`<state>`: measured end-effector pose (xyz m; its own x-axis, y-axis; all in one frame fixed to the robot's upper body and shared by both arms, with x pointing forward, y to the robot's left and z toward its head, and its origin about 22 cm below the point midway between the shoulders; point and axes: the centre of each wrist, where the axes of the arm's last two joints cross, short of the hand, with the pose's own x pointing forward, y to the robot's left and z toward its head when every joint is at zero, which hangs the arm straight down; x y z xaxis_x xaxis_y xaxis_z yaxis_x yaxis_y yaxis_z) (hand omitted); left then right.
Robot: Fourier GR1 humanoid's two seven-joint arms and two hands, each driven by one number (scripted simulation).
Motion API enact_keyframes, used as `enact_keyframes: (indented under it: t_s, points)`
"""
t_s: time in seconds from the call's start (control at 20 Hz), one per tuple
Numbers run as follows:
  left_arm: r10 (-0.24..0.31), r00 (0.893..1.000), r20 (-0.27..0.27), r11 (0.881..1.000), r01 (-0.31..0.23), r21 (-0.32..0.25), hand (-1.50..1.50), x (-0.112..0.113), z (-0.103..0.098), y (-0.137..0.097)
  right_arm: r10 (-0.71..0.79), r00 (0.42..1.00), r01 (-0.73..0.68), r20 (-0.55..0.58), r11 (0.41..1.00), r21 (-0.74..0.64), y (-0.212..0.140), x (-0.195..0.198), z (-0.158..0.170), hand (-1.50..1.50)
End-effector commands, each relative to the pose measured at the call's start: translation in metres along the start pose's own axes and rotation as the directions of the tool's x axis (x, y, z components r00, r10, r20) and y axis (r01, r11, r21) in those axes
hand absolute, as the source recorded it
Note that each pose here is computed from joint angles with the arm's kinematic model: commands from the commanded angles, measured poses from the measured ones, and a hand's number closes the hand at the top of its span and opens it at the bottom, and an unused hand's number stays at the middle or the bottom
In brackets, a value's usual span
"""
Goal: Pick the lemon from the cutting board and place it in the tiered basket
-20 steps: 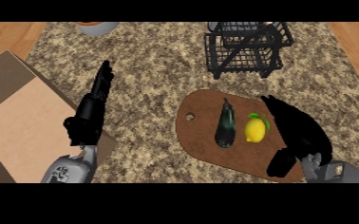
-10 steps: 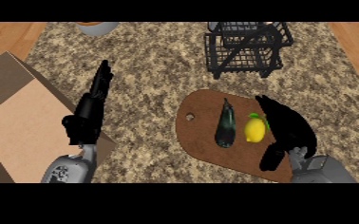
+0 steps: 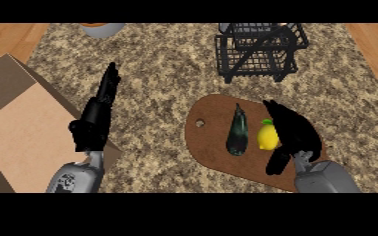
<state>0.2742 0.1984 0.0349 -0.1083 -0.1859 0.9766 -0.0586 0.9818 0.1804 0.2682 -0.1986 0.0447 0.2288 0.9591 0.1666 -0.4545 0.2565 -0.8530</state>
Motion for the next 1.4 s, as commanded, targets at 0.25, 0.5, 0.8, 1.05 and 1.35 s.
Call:
enact_keyframes:
  t_s: [0.25, 0.5, 0.8, 1.05, 1.35]
  points:
    - [-0.009, 1.000, -0.011, 1.000, 0.009, -0.002, 0.00, -0.014, 0.015, 0.008, -0.051, 0.999, 0.051, 0.015, 0.999, -0.007, 0.023, 0.001, 0.003, -1.50]
    - [-0.001, 1.000, -0.026, 1.000, 0.001, 0.004, 0.00, -0.005, 0.017, 0.017, -0.091, 0.996, 0.092, 0.007, 0.993, -0.069, 0.024, -0.002, -0.010, 1.50]
    - [0.006, 1.000, -0.005, 1.000, -0.006, -0.001, 0.00, -0.016, 0.001, 0.004, 0.110, 0.993, -0.097, 0.047, 0.971, -0.219, 0.043, -0.022, -0.025, 1.50]
    - [0.014, 1.000, -0.017, 1.000, -0.014, 0.003, 0.00, -0.012, 0.006, 0.002, 0.145, 0.989, -0.136, 0.021, 0.964, -0.229, 0.045, 0.016, -0.039, 1.50]
    - [0.011, 1.000, 0.002, 0.999, -0.011, -0.032, 0.00, -0.001, 0.005, -0.024, 0.394, 0.918, -0.397, -0.050, 0.908, -0.135, 0.047, 0.130, -0.027, 1.50]
